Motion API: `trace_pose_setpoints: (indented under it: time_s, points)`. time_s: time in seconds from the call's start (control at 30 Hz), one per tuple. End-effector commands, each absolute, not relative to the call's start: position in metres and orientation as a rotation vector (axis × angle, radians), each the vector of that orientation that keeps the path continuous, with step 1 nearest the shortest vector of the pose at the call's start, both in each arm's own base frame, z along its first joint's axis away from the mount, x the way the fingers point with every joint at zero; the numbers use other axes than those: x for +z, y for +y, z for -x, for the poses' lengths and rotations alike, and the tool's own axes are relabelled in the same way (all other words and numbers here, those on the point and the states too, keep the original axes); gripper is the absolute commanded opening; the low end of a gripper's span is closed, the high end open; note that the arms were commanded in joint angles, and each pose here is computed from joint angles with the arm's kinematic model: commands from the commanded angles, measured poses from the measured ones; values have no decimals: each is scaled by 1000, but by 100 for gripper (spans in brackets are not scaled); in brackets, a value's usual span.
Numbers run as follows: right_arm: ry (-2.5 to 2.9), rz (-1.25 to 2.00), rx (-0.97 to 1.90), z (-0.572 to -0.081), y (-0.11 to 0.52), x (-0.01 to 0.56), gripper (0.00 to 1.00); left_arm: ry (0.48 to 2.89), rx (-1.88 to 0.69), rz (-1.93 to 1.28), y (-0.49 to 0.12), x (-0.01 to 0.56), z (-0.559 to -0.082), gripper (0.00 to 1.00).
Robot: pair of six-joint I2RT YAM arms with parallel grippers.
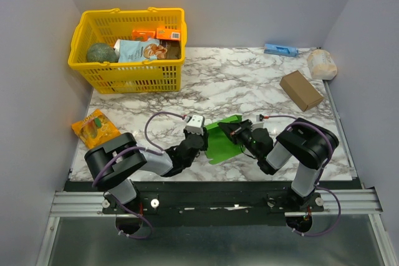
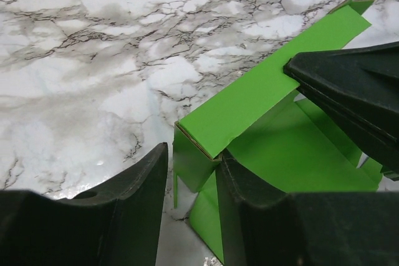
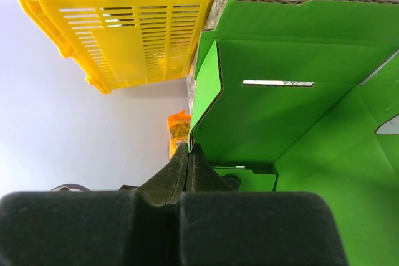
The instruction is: Fold the paper box
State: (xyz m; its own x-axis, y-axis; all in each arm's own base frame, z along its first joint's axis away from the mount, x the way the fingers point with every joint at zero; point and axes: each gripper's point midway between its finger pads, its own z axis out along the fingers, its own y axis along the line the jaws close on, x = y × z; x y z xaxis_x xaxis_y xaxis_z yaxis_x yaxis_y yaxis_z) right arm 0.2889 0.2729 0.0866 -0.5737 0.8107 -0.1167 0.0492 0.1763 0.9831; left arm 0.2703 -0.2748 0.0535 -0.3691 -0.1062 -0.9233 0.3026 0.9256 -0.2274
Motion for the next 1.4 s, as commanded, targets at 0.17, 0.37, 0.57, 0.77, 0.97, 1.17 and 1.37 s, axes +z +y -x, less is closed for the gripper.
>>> trace_pose_setpoints:
  time_s: [0.17, 0.37, 0.57, 0.77, 0.97, 1.17, 1.37]
  points:
    - [1750, -772, 1499, -280, 271, 96, 1, 1953, -9, -33, -230, 31, -280, 37]
    - [1758, -794, 1480, -279, 269, 94, 0, 1959, 108, 1, -222, 23, -282, 34]
    - [1757, -806, 1461, -280, 267, 94, 1, 1969, 226, -6, -215, 18, -284, 30]
    - [1755, -825, 1443, -280, 262, 91, 1, 1960, 267, 0, -213, 18, -286, 27]
    - [1749, -844, 1451, -279, 261, 90, 1, 1954, 291, -7, -213, 16, -288, 20]
    - [1745, -842, 1449, -279, 260, 92, 1, 1950, 309, -11, -211, 13, -288, 9]
    - [1745, -847, 1436, -279, 258, 91, 1, 1939, 302, -18, -213, 13, -287, 0]
